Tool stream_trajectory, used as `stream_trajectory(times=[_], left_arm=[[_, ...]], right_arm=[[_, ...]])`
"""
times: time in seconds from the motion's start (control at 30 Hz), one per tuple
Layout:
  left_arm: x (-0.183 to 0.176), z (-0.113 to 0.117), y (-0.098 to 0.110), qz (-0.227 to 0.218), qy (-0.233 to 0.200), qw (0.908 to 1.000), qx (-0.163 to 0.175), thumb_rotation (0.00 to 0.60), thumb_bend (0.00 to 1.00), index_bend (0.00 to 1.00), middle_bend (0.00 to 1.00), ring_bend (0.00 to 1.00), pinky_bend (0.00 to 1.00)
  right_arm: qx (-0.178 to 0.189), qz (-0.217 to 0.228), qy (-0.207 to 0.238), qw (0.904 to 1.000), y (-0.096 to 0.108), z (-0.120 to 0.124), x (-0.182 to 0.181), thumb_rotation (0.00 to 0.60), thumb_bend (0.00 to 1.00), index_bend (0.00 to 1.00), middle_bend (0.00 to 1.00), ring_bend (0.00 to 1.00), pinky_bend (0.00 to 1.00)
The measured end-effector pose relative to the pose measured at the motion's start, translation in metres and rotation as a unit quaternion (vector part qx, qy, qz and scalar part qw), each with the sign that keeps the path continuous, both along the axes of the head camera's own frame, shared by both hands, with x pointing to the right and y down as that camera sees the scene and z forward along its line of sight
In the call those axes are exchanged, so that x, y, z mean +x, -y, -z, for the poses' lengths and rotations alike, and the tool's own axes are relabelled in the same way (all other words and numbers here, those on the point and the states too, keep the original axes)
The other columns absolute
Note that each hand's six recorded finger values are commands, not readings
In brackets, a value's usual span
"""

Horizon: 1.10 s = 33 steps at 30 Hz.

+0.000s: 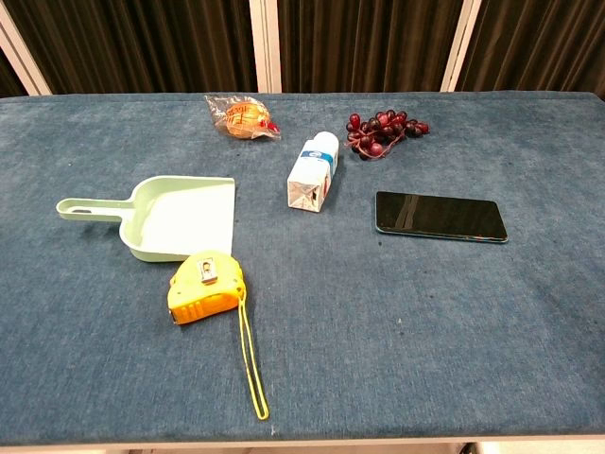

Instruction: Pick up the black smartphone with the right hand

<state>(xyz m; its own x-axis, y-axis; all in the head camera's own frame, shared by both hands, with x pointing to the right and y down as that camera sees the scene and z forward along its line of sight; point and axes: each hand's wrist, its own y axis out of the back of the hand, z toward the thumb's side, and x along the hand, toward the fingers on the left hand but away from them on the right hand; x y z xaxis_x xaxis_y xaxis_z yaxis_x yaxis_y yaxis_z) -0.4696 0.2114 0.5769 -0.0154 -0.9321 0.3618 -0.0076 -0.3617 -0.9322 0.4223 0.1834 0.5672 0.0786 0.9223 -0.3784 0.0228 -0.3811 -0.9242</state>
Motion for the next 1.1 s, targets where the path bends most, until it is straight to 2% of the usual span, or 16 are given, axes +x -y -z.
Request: stream_trajectory(times=[0.13,0.33,0.47,0.63,0.87,1.1], left_arm=[[0.0,-0.002,0.002,0.002,-0.001,1.0,-0.001,0.6,0.09,0.14,0.13,0.06,0.0],[0.004,-0.002,0.002,-0.004,-0.006,1.0,0.003,0.6,0.09,0.14,0.13,0.06,0.0],[0.004,-0.001,0.0,-0.006,-0.005,1.0,0.004,0.6,0.09,0.14,0.13,0.06,0.0],[0.004,-0.002,-0.001,-0.005,-0.005,1.0,0.003,0.6,0.09,0.14,0.13,0.06,0.0],[0.002,-0.005,-0.001,-0.003,-0.005,1.0,-0.002,0.6,0.09,0.14,0.13,0.06,0.0],[0.001,-0.01,-0.002,0.001,-0.004,1.0,-0.008,0.6,0.09,0.14,0.13,0.06,0.0]], right_arm=[[-0.012,-0.01,0.019,0.9997,0.0,-0.008,-0.007,0.6,0.22,0.1,0.13,0.0,0.08],[-0.039,0.002,0.051,0.9979,0.009,-0.03,-0.042,0.6,0.21,0.22,0.09,0.0,0.08],[-0.067,0.021,0.061,0.9956,0.021,-0.054,-0.077,0.6,0.21,0.29,0.09,0.0,0.07],[-0.104,0.027,0.078,0.9912,0.032,-0.088,-0.118,0.6,0.21,0.32,0.09,0.0,0.07],[-0.144,0.027,0.061,0.9874,0.045,-0.139,-0.153,0.6,0.21,0.34,0.09,0.0,0.06],[-0.162,0.028,0.05,0.9852,0.052,-0.168,-0.172,0.6,0.21,0.36,0.09,0.0,0.06]])
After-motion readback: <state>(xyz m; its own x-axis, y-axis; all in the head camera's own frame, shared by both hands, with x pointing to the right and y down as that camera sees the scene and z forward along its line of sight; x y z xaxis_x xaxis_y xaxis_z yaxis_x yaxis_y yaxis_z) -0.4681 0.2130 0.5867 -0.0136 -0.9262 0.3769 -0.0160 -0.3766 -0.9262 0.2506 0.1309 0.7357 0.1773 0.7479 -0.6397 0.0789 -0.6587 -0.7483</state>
